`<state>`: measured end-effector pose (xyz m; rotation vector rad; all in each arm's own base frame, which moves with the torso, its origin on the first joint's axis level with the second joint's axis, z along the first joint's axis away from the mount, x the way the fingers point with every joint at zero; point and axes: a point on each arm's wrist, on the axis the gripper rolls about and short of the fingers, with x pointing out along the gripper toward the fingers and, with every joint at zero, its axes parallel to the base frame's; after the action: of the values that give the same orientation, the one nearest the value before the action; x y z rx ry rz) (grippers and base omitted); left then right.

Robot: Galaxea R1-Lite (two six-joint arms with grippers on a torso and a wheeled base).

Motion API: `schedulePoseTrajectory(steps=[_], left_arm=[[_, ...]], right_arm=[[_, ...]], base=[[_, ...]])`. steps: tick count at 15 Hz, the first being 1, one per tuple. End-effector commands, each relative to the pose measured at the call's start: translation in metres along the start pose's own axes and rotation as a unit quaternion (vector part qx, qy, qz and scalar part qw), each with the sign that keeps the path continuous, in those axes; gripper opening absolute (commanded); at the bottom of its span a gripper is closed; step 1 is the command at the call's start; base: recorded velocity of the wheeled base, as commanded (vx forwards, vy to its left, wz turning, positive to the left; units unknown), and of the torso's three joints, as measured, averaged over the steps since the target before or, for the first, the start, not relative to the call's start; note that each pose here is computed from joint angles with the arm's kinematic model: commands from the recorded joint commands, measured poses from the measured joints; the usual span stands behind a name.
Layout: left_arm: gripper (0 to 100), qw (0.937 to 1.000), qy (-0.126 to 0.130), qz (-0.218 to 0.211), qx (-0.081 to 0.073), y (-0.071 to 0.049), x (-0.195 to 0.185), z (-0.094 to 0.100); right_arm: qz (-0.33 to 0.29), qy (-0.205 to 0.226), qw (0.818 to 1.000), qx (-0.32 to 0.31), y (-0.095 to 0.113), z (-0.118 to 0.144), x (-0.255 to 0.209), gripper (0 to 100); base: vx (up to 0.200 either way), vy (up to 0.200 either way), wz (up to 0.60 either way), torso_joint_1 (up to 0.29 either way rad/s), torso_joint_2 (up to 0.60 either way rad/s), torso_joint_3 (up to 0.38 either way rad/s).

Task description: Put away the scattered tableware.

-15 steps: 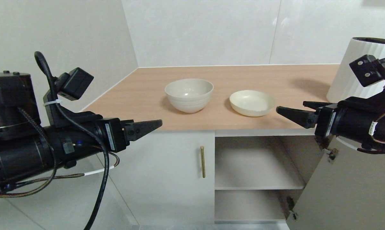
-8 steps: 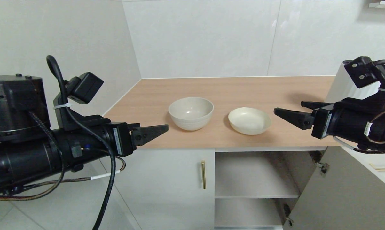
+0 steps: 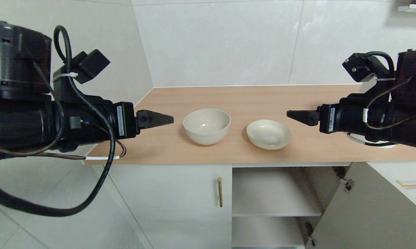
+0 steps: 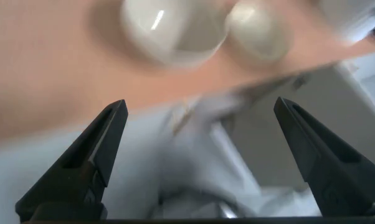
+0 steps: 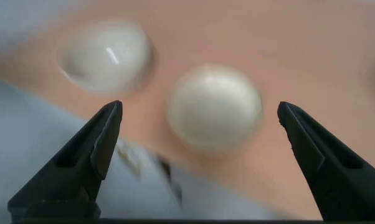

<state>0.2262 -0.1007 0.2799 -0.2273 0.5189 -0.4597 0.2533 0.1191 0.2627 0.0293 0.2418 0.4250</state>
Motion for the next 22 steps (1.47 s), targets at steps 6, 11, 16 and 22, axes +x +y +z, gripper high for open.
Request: schedulePoseTrajectory(steps=[6,11,16,22], left_arm=[[100,0.9953,0.013,0.056,-0.078,0.011,0.068,0.017],[100,0.9801,-0.009,0.191,-0.055,0.011,0.126,0.009],[100,0.9796,-0.033,0.193,-0.047,0.003,0.158,-0.001],[100,0.9784,-0.023,0.200,-0.046,0.009,0.180,-0.010]], right_arm=[[-0.128,0.022,0.991,0.039,-0.001,0.002,0.027,100],[-0.132,0.036,0.990,0.038,-0.001,-0.005,0.034,100],[-0.131,0.039,0.990,0.037,-0.001,-0.007,0.035,100],[-0.131,0.037,0.990,0.037,-0.001,-0.007,0.034,100]], base=[[0.000,0.000,0.00,0.000,0.00,0.000],[0.000,0.000,0.00,0.000,0.00,0.000],[0.000,0.000,0.00,0.000,0.00,0.000],[0.000,0.000,0.00,0.000,0.00,0.000]])
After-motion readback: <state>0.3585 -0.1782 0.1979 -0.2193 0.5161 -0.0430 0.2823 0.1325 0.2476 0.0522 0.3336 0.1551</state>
